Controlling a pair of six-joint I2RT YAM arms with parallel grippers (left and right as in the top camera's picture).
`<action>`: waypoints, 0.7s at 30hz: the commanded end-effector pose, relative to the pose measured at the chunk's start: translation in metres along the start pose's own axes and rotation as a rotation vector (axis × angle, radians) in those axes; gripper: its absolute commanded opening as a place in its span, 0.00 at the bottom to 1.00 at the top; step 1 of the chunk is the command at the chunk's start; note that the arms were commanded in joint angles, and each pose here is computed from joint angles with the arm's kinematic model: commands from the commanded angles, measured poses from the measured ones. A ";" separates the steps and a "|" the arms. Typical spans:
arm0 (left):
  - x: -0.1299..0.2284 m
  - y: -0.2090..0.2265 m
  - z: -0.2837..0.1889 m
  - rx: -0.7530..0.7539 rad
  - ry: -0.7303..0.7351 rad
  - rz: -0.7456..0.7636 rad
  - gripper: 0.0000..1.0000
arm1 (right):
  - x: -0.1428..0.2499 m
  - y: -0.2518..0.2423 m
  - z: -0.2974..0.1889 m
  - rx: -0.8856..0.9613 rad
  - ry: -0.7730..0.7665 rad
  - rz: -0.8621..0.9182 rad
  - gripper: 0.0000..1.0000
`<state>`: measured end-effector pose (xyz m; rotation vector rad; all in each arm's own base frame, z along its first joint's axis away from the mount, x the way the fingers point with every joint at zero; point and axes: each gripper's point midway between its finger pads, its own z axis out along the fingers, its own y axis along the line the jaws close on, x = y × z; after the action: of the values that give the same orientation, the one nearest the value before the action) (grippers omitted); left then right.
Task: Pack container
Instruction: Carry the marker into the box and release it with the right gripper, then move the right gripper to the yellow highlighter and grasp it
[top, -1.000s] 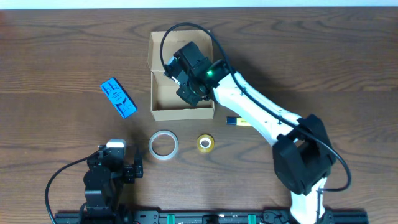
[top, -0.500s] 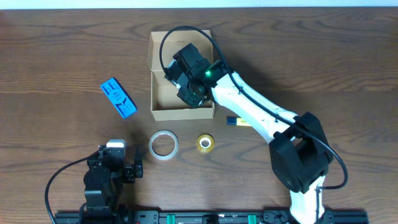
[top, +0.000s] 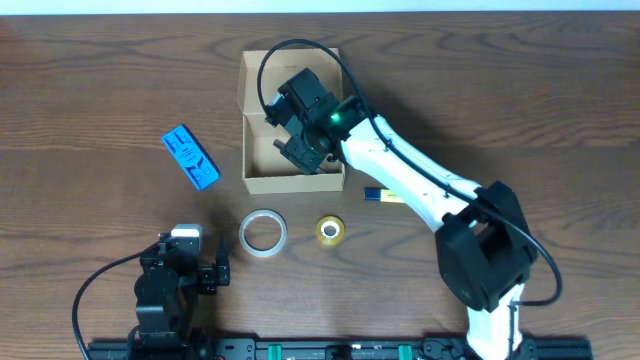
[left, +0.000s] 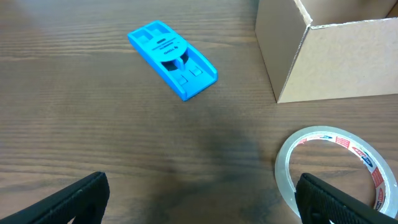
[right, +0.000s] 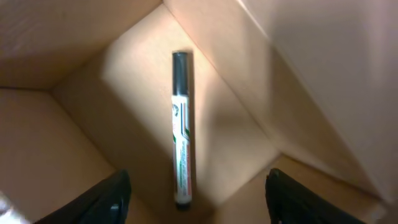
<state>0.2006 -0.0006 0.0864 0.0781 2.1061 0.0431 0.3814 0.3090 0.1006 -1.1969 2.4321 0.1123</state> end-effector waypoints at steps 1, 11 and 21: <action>0.001 0.002 0.001 -0.011 -0.001 0.012 0.96 | -0.015 -0.026 -0.071 0.079 -0.098 0.042 0.70; 0.001 0.002 0.001 -0.011 -0.001 0.012 0.95 | 0.081 -0.067 -0.127 -0.010 0.060 0.209 0.75; 0.001 0.002 0.001 -0.011 -0.001 0.012 0.95 | 0.165 -0.041 -0.071 -0.089 0.268 0.256 0.82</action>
<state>0.2006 -0.0006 0.0864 0.0781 2.1061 0.0431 0.3104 0.1453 0.1184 -0.9623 2.8047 0.1200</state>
